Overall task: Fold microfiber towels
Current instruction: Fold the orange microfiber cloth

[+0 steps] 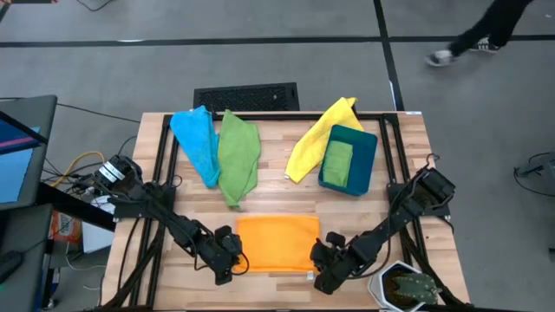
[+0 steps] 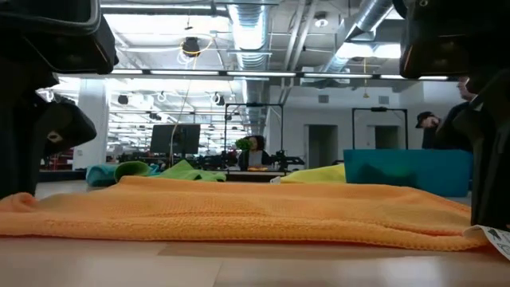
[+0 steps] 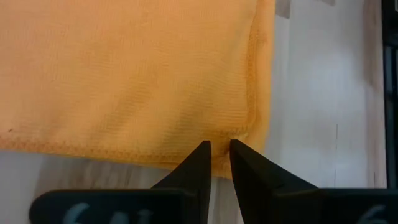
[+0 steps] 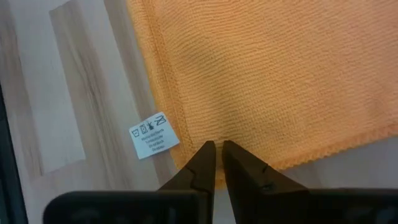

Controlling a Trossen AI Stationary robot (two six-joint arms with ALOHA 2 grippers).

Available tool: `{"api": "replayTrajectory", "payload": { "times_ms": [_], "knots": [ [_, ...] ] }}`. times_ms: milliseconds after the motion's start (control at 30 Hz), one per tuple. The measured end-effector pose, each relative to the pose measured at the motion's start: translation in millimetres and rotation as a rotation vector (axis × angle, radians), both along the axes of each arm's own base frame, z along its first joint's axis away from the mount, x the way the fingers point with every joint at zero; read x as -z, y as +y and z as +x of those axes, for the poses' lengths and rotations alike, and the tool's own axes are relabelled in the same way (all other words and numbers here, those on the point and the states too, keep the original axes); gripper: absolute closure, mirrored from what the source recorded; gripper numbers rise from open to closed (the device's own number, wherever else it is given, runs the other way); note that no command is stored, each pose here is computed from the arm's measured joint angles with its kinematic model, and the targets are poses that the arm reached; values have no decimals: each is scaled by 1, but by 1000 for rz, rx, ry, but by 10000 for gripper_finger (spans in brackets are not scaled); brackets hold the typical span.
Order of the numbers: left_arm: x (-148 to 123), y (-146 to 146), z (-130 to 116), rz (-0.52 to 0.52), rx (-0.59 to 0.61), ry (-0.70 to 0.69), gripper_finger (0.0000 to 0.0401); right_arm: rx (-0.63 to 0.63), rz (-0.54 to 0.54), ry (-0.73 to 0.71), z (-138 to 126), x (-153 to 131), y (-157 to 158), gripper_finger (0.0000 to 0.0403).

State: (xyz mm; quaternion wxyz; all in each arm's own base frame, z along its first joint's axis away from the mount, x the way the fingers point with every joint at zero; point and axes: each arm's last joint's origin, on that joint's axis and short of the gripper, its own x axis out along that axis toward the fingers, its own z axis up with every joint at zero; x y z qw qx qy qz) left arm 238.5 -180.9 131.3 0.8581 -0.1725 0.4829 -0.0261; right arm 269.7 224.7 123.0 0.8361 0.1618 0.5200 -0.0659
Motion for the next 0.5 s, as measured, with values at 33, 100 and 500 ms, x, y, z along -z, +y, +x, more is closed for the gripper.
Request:
{"api": "replayTrajectory", "payload": {
  "times_ms": [33,100,500],
  "knots": [
    [0,0,0,2,0,2,350,0,-3,-3,0,0,0,345],
    [0,0,0,0,-1,2,350,-7,-4,-10,0,-1,0,345],
    [-61,21,-8,91,-112,-241,351,97,-177,-154,-10,-58,-29,345]
  ]
}}
